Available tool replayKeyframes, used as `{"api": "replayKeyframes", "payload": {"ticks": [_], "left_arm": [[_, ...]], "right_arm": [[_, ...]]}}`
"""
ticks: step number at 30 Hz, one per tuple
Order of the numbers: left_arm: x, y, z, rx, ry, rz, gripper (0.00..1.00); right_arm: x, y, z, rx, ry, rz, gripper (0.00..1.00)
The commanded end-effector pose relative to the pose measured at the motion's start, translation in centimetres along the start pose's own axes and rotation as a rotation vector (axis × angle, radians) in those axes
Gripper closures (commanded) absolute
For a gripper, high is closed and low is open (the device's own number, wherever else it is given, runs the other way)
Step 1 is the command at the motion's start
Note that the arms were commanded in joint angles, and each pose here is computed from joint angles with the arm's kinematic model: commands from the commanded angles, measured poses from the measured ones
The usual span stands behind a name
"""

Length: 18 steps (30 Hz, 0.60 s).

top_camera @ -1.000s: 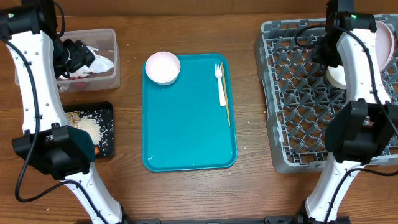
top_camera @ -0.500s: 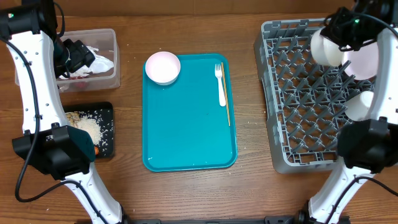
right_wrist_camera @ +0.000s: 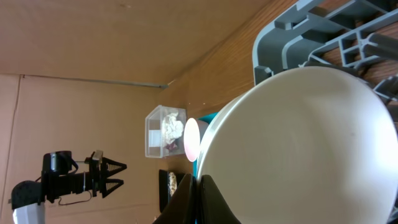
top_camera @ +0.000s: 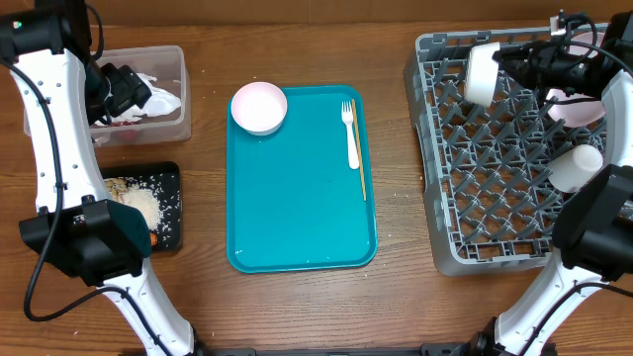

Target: Sort waste into correct bins and load items into the dishwasher rack

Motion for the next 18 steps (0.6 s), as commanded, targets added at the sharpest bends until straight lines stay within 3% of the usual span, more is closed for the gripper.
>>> {"api": "replayKeyframes", "payload": {"ticks": [1, 8, 15, 18], "left_arm": [[0.1, 0.1, 0.3, 0.015, 0.017, -0.002, 0.0], [0.1, 0.1, 0.3, 0.015, 0.017, -0.002, 0.0], [0.1, 0.1, 0.3, 0.015, 0.017, -0.002, 0.0], [0.1, 0.1, 0.3, 0.014, 0.017, -0.003, 0.0]], "right_arm": [[0.1, -0.6, -0.7, -0.075, -0.003, -0.016, 0.96], [0.3, -2.2, -3.9, -0.282, 0.091, -0.059, 0.95], [1.1, -5.9, -6.0, -0.377, 0.134, -0.127, 0.83], [1.5, -8.9, -6.3, -0.513, 0.166, -0.163, 0.75]]}}
Point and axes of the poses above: each gripper's point midway between its finger pads, its own y axis out along the fingers, its own z axis along the line the jaws close on, x = y × z, the point moved 4 cm from there along -y, back along the fingers, and after that the axes turned 6 degrees about -y, right-handed, at the moved point
